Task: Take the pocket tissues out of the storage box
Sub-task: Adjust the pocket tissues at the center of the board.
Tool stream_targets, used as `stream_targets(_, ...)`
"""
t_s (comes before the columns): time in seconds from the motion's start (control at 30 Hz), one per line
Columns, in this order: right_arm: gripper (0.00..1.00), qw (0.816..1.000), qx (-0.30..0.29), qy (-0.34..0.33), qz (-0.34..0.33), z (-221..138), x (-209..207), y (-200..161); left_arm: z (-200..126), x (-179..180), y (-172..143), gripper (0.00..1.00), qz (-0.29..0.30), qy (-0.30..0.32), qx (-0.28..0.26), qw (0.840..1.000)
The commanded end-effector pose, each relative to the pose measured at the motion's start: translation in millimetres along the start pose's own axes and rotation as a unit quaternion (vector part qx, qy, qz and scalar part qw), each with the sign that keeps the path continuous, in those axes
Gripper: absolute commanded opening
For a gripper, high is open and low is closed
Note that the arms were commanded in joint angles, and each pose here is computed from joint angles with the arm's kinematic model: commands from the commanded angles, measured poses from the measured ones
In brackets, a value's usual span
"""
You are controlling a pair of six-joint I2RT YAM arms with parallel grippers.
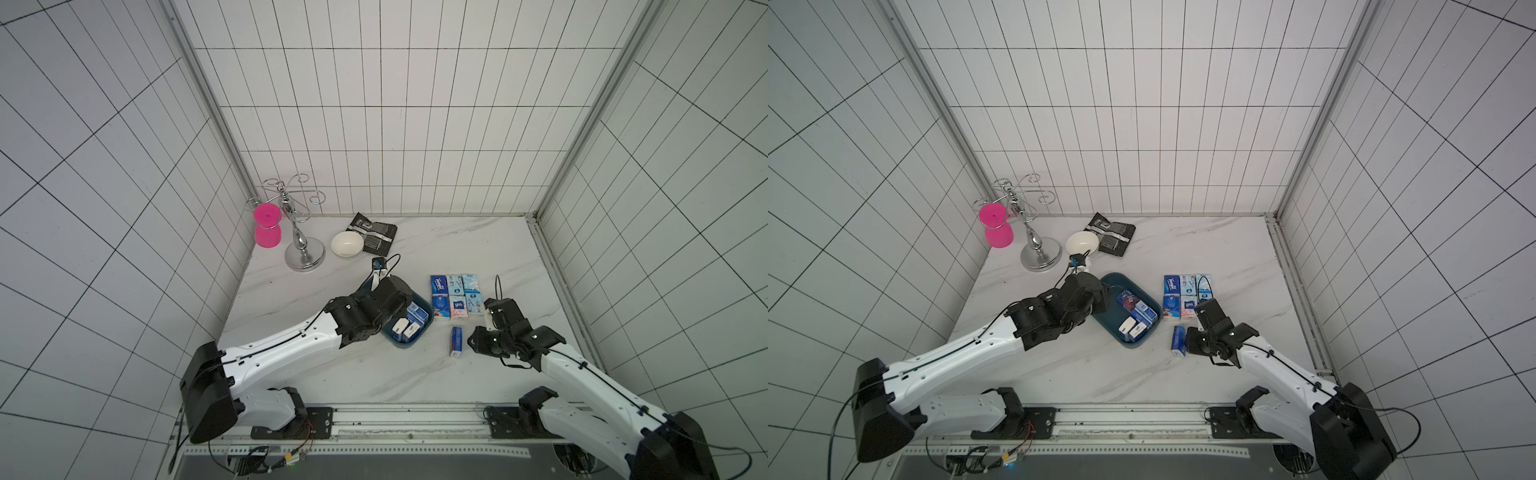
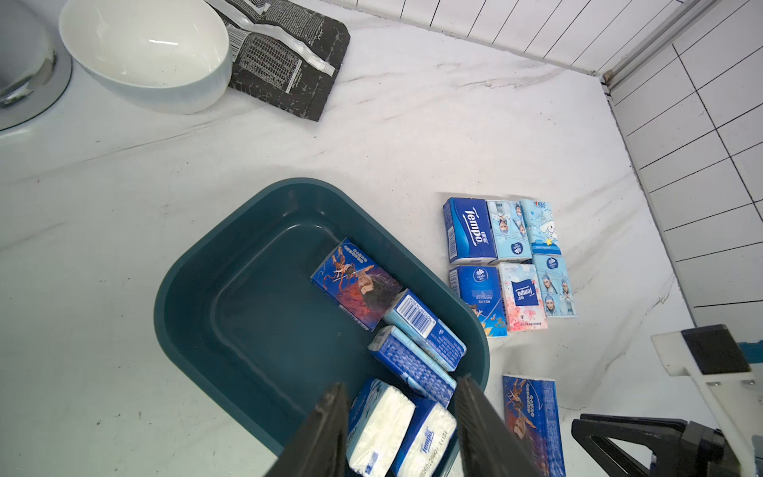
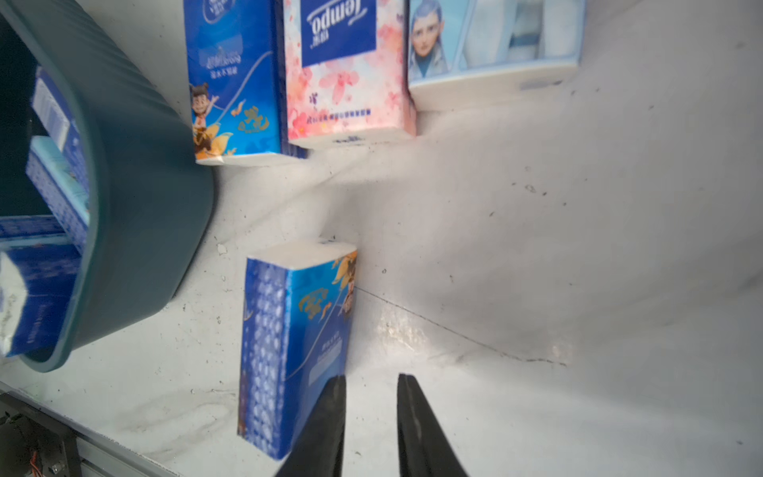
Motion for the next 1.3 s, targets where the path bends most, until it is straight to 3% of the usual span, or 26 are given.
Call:
stream_targets(0.0, 0.26, 1.000, -0.007, 0.004, -0.001, 6, 2, 1, -5, 10, 6, 0.46, -0.003, 0.007, -0.011, 1.000)
stream_targets(0.6, 0.27, 0.999, -0.004, 0.010, -0.042, 18, 39, 11, -11, 36, 14, 0.46, -0.019, 0.019, -0.026, 0.999)
stream_targets(0.87, 0.35, 0.999, -0.017, -0.001, -0.046, 12, 38, 14, -12, 36, 17, 0.47, -0.013, 0.019, -0.029, 0.999)
stream_targets(1.27, 0.38, 0.997, -0.007, 0.067, -0.041, 25, 56, 18, -8, 35, 15, 0.46, -0.016, 0.015, -0.021, 1.000)
Point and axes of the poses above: each gripper's point midway between its finger pads, its own z axis out along the fingers, its own x axis along the line the jaws close on, y = z × x, the point moved 6 cm from there along -z, back along the fingers, and after that the axes turned 2 degrees about -z, right-handed, at the moved point
